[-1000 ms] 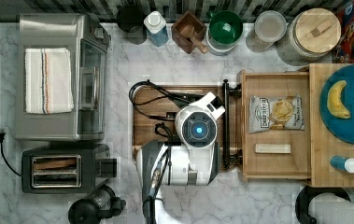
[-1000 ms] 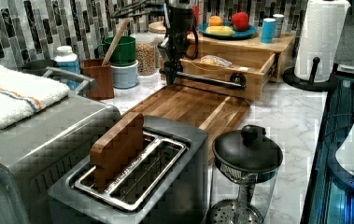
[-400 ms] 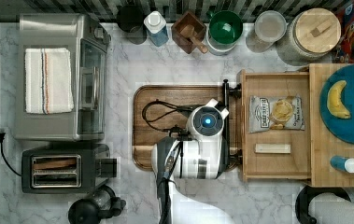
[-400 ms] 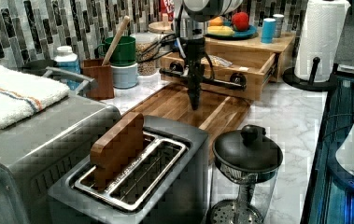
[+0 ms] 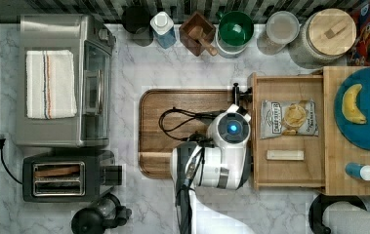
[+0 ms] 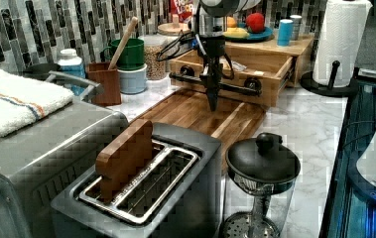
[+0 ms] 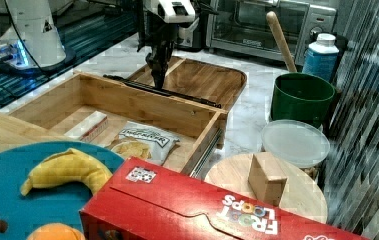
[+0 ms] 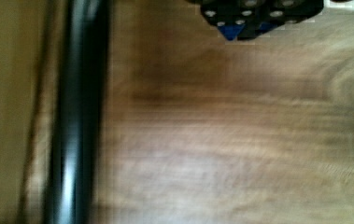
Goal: Close the drawer.
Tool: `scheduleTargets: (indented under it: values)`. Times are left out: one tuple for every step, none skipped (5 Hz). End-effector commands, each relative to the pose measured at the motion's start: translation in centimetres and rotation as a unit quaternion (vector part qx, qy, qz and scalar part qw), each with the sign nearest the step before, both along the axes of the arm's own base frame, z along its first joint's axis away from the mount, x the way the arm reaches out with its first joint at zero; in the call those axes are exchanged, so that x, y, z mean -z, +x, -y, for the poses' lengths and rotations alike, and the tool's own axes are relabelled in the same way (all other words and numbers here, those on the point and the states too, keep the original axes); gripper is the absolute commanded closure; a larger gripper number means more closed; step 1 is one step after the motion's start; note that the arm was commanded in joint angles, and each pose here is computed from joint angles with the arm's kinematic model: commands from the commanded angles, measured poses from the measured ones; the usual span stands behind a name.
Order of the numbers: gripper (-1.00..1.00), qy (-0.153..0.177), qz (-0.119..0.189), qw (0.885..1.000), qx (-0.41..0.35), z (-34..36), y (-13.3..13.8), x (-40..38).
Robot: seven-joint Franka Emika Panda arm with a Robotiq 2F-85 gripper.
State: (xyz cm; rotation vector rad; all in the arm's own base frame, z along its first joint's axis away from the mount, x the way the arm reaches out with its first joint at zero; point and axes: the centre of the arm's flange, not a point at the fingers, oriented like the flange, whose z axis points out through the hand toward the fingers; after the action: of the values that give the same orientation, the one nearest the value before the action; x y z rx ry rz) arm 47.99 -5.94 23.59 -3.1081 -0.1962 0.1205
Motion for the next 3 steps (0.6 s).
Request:
scheduleTargets:
  values:
    - [1.00,-0.005,0.093,0.995,-0.026,9.1,2.9,-3.2]
    - [1.00,-0.013,0.092,0.996,-0.011,11.7,2.6,-4.4]
    - [1.00,-0.037,0.102,0.994,0.009,14.2,2.4,-5.3]
